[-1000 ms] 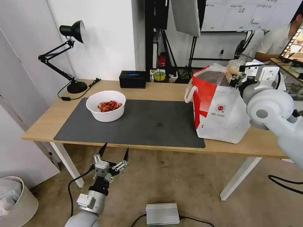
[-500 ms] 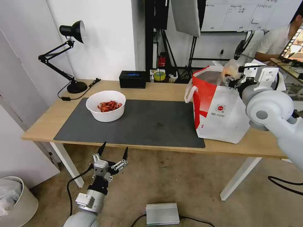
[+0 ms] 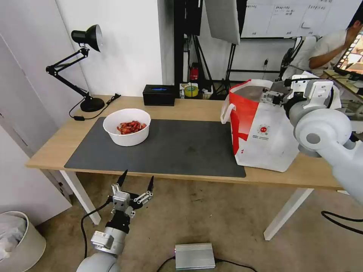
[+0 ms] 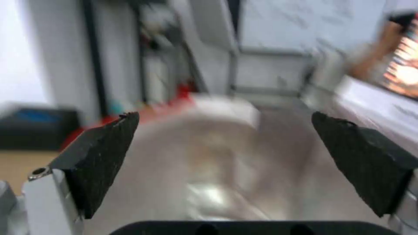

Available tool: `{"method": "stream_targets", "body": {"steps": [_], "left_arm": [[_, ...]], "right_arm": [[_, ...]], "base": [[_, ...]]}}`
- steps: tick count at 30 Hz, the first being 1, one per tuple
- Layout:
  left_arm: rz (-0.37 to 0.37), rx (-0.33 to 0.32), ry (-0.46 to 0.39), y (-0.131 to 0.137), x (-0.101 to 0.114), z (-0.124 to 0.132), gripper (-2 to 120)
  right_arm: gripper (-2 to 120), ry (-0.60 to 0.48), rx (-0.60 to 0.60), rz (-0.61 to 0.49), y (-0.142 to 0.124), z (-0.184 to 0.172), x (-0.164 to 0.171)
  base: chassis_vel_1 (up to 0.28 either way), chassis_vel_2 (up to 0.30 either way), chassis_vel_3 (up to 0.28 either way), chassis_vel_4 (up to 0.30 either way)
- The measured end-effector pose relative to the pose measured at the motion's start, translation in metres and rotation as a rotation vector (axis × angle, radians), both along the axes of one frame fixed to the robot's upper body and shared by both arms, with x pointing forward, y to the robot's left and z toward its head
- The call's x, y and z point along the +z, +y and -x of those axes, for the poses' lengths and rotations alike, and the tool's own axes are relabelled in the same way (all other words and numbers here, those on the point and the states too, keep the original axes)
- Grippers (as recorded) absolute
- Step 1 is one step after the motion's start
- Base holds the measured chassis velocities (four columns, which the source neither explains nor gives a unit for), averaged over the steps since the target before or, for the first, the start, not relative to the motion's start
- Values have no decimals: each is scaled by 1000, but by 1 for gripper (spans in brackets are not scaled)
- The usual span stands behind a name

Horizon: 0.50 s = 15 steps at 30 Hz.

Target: Pick up the trash from the table and place it into the takeout bag.

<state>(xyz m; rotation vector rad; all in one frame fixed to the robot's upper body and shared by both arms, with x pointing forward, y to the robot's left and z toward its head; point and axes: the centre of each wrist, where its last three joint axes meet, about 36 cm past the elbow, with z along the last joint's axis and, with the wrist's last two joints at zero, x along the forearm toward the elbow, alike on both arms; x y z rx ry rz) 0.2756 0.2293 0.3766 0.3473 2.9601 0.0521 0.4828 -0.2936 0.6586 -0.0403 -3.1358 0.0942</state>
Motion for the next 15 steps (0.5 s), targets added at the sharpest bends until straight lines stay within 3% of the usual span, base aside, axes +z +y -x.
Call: {"method": "stream_targets", "body": {"steps": [3,6,15], "left_arm": [[1,1,-1,0,0,0,100],[5,7,-4,0,0,-1,100],[11,34,-14,3,-2,1,100]], "right_arm": [[100,-80,107,-30,0,6,-8],[100,-170,284,-58,2,19,-40],[100,-203,536,-132,17,53,-95]], "base": [[0,0,0,0],[0,0,0,0],[0,0,0,0]]}}
